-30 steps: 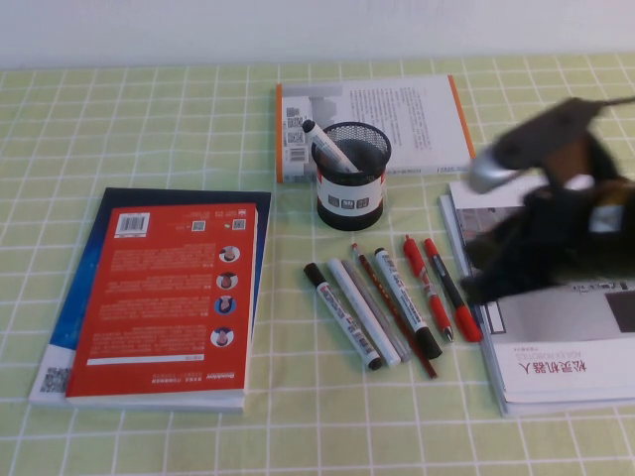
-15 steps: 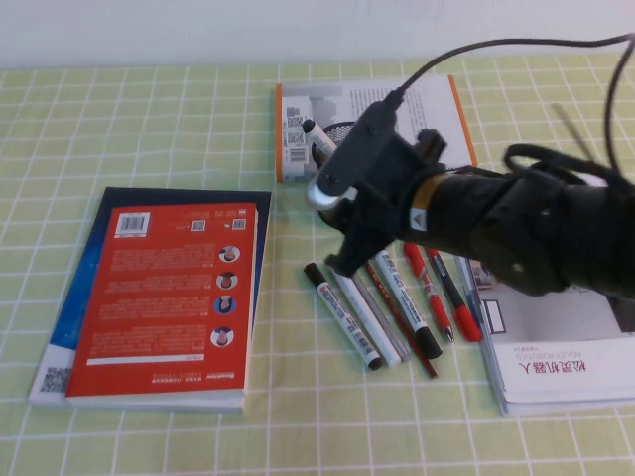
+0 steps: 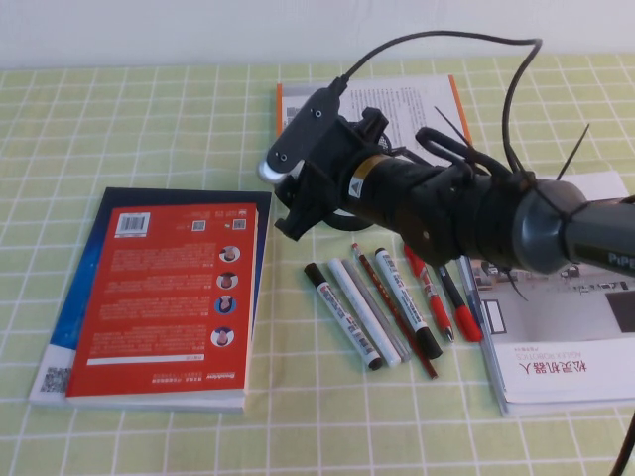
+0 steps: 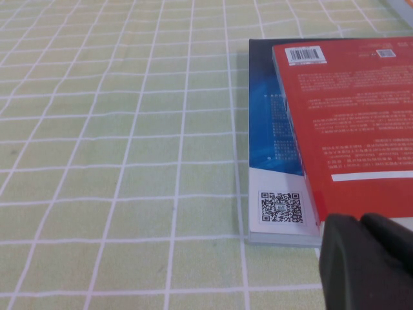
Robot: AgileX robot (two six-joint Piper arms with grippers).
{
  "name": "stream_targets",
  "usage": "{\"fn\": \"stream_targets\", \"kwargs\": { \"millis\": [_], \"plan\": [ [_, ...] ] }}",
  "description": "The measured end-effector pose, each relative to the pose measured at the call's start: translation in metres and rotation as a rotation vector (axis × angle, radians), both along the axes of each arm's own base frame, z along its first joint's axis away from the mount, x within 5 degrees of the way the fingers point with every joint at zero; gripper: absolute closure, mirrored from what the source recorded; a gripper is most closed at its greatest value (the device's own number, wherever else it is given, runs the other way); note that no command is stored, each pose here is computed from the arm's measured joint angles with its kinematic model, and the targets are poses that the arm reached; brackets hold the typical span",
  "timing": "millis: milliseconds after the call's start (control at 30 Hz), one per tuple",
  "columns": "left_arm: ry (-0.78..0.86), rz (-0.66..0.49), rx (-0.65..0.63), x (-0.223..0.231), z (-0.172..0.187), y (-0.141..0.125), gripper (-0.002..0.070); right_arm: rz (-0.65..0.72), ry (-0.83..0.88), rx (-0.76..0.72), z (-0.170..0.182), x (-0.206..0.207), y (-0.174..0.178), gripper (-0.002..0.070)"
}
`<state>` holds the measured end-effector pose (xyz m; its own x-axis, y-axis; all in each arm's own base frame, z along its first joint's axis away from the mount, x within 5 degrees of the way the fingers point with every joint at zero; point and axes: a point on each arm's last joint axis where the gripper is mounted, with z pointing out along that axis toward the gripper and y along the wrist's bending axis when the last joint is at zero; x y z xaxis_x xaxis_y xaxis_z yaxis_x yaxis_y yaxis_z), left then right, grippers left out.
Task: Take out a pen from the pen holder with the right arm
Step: 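Take a marker out of the pen holder and lay it on the table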
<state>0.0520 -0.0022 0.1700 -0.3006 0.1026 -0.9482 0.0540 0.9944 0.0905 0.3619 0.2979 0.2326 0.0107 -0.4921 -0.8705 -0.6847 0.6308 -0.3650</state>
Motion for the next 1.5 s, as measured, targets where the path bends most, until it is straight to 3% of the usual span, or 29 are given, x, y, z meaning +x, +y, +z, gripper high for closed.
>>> {"fn": "stream_targets", "kwargs": {
  "millis": [567,1500],
  "plan": [
    [0.000,0.000,0.000,0.000,0.000,0.000,0.0680,-0.114,-0.115,0.005,0.005,0.021,-0.016,0.0249],
    [0.000,0.000,0.000,0.000,0.000,0.000,0.0680,-0.107,-0.126,-0.033,-0.021,0.051,0.002,0.0247]
  ]
}}
